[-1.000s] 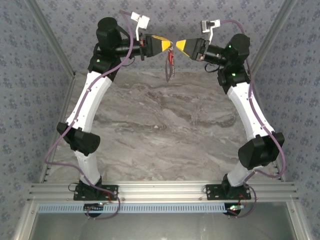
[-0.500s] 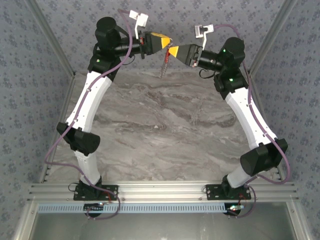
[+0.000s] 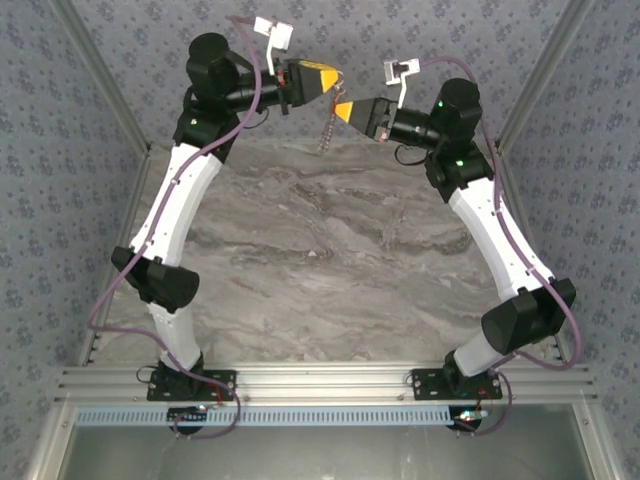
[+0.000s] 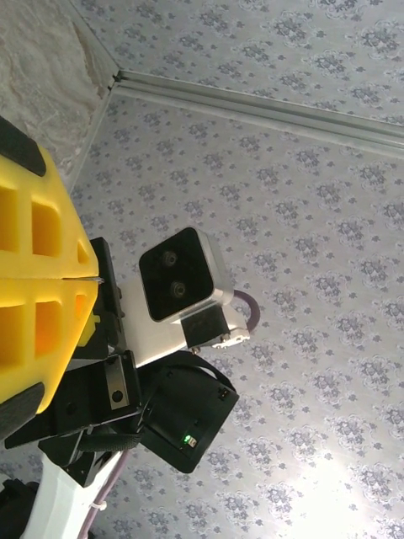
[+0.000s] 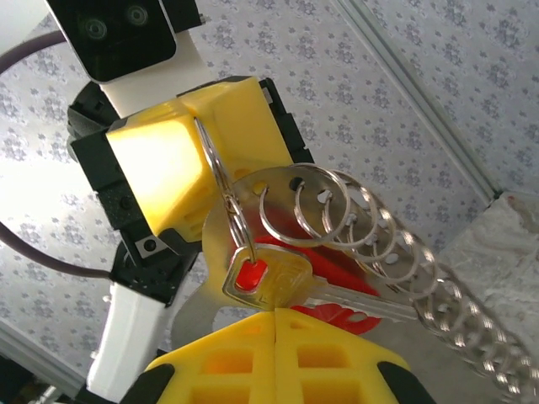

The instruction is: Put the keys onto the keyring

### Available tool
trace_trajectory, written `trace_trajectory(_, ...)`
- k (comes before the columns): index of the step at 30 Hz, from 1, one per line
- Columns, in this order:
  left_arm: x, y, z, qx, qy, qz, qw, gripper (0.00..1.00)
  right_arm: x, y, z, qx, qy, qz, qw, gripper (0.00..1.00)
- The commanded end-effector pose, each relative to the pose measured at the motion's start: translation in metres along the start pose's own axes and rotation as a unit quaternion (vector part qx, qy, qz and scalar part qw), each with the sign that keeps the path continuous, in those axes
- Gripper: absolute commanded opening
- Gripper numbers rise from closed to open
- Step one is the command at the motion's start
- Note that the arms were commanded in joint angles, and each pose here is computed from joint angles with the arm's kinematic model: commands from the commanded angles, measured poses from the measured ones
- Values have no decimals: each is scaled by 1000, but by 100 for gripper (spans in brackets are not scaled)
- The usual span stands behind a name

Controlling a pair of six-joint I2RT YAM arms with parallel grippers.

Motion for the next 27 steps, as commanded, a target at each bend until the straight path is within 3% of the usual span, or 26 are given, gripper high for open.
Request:
trace_trajectory(1,29,-12,-43,-22,50,-35,998,0,6,-3,17,9,-20,-10,1000,0)
trace_trajectory(12,34,-15,-45,-19,52,-57,997,0,3,0,18,18,-14,-8,1000,0)
trace_trajectory(13,34,-16,-44,-17,52,-58,997,0,3,-3,16,11,-13,-10,1000,3)
trace_trajectory(17,35,-16,-43,-14,52,-61,997,0,3,-21,6,-34,-17,-33,999,50)
trace_trajectory(20,35,-15,-42,-14,52,-62,997,0,3,-30,2,-77,-35,-48,995,57)
trace_trajectory(27,35,-15,-41,-13,51,-62,997,0,8,-37,1,-155,-88,-67,982,60)
Point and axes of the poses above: each hand's point on the last joint's axis, 136 mm out from that joint toward the fingers, its own y axis out along the fingers, its own z axis along the line the jaws close on, x = y × z, the point moved 1 cm from there along -y, back along the fingers, and after that the axes turned 2 degrees about -y, right-handed, at the moved point
